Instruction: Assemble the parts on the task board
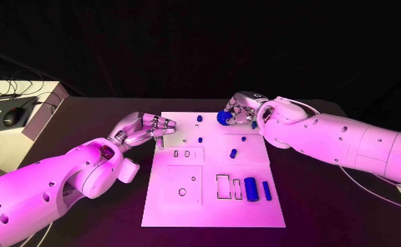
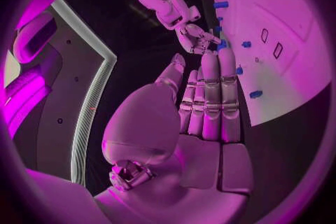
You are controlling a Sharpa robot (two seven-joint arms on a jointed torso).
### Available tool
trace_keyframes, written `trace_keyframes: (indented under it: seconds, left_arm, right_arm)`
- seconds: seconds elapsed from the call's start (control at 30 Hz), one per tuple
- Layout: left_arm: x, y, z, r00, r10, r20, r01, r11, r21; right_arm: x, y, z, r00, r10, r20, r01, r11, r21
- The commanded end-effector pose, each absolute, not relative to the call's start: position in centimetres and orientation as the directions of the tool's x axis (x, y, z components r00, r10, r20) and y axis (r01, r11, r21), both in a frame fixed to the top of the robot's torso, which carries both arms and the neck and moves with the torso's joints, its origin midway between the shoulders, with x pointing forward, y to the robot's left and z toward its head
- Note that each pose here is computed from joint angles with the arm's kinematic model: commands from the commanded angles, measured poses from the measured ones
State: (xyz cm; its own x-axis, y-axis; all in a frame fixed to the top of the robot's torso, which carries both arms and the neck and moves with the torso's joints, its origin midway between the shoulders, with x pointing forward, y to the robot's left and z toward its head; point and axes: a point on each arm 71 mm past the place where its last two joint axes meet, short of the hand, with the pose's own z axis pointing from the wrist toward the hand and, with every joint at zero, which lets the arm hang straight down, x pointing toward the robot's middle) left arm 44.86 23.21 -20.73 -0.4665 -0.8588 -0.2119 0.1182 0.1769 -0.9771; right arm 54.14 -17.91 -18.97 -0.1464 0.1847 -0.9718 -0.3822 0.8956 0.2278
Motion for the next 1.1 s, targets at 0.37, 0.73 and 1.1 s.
trace_keyframes:
  seconds: [0.37,0.73,1.1]
  left_arm:
    - [44.7,23.1,-20.8,-0.483,-0.852,-0.203,0.120,0.165,-0.979]
    - [44.6,23.1,-20.8,-0.483,-0.852,-0.203,0.120,0.165,-0.979]
    - [44.6,23.1,-20.7,-0.485,-0.851,-0.203,0.121,0.165,-0.979]
  right_arm:
    - [51.8,-12.8,-18.3,-0.055,0.114,-0.992,-0.476,0.870,0.126]
    - [51.6,-10.3,-18.7,-0.035,0.089,-0.995,-0.480,0.872,0.095]
    - [51.8,-8.9,-19.6,-0.030,0.075,-0.997,-0.477,0.875,0.081]
